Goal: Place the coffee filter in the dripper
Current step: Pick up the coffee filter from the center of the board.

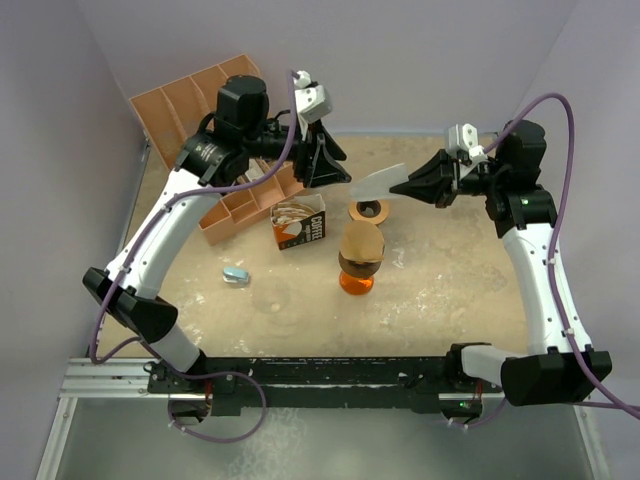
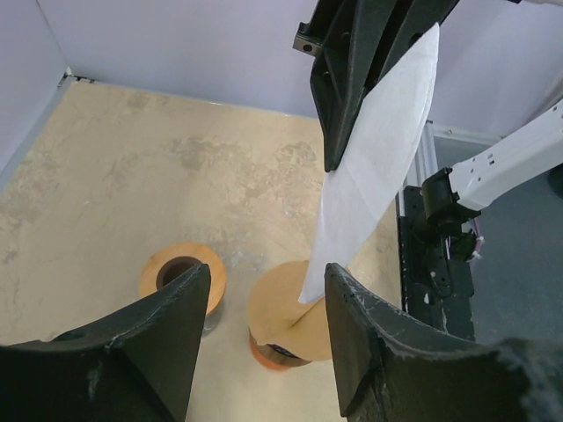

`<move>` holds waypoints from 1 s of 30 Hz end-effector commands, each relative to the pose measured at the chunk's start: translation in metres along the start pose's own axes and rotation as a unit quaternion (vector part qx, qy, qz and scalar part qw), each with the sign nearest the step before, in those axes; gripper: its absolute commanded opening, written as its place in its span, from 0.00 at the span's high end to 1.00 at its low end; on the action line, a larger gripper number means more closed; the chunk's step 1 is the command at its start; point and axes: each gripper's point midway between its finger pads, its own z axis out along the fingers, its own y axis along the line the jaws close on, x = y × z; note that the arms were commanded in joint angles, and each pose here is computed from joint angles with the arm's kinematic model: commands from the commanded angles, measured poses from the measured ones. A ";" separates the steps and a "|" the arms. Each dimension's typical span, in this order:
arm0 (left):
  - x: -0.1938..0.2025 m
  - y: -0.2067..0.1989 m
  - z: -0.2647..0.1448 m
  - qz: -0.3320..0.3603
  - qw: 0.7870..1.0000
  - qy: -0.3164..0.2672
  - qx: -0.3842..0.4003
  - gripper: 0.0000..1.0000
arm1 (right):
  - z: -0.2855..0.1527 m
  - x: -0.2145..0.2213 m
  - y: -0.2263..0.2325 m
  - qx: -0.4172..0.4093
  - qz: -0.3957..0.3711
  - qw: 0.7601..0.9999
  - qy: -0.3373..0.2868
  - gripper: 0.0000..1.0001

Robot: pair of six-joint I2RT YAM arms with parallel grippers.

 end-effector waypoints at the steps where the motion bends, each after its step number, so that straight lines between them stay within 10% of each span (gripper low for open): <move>1: -0.013 -0.009 -0.014 0.059 0.998 0.000 -0.010 0.47 | 0.001 -0.014 0.011 -0.019 -0.021 1.000 -0.011 1.00; 30: -0.006 -0.017 0.020 0.024 0.999 -0.006 0.027 0.52 | 0.001 -0.015 0.013 -0.021 -0.005 1.000 -0.015 1.00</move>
